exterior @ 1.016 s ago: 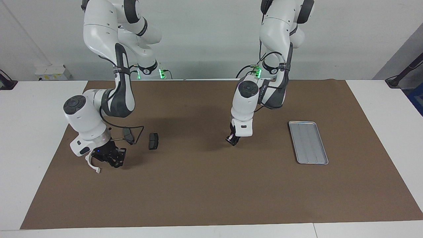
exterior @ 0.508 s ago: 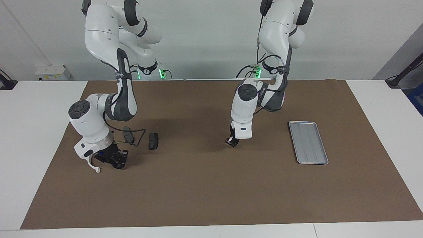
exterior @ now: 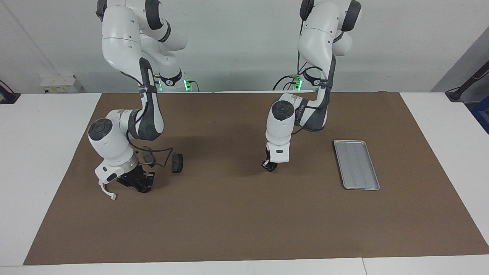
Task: Place bearing gear from tray to pile
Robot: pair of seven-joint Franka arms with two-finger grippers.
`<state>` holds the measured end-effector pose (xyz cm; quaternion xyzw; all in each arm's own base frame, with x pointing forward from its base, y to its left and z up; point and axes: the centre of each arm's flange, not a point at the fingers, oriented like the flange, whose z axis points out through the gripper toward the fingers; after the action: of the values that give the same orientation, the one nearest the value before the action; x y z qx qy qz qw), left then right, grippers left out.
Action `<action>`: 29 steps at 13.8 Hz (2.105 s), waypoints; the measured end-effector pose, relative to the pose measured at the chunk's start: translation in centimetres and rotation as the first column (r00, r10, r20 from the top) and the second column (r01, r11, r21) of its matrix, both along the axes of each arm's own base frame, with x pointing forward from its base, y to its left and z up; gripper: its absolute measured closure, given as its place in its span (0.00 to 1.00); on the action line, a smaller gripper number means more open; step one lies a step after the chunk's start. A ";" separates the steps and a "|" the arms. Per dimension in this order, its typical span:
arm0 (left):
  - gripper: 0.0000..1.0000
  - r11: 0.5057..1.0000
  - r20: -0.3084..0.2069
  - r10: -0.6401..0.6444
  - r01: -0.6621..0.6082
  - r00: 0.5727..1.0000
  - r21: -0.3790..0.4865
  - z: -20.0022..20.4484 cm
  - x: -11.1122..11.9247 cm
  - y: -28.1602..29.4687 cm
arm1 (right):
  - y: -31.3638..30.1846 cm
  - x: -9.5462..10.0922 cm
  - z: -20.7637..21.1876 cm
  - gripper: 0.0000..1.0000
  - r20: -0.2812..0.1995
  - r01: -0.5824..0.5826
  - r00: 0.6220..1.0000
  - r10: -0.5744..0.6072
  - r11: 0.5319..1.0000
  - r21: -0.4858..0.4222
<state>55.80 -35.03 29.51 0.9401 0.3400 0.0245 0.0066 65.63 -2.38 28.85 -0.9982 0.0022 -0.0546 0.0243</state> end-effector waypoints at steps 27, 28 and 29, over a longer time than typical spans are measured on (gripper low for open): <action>0.00 0.942 -0.154 -0.330 0.334 0.931 0.004 29.5 -3.2 35.5 | 0.2 -5.3 26.8 0.00 -0.043 0.078 0.996 -0.076 0.995 0.062; 0.00 0.937 -0.159 -0.345 0.349 0.925 -0.002 29.2 -3.4 35.8 | 1.1 -5.9 27.9 0.00 -0.082 0.098 0.992 -0.093 0.993 0.058; 0.00 0.935 -0.163 -0.352 0.356 0.922 -0.005 28.8 -3.4 35.9 | 2.3 -6.3 28.6 0.00 -0.111 0.109 0.988 -0.103 0.993 0.054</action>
<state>52.42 0.84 58.28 0.9848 0.1639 -0.0491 -0.0283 59.28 -0.12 57.49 -0.9970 0.0584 -0.0018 0.0511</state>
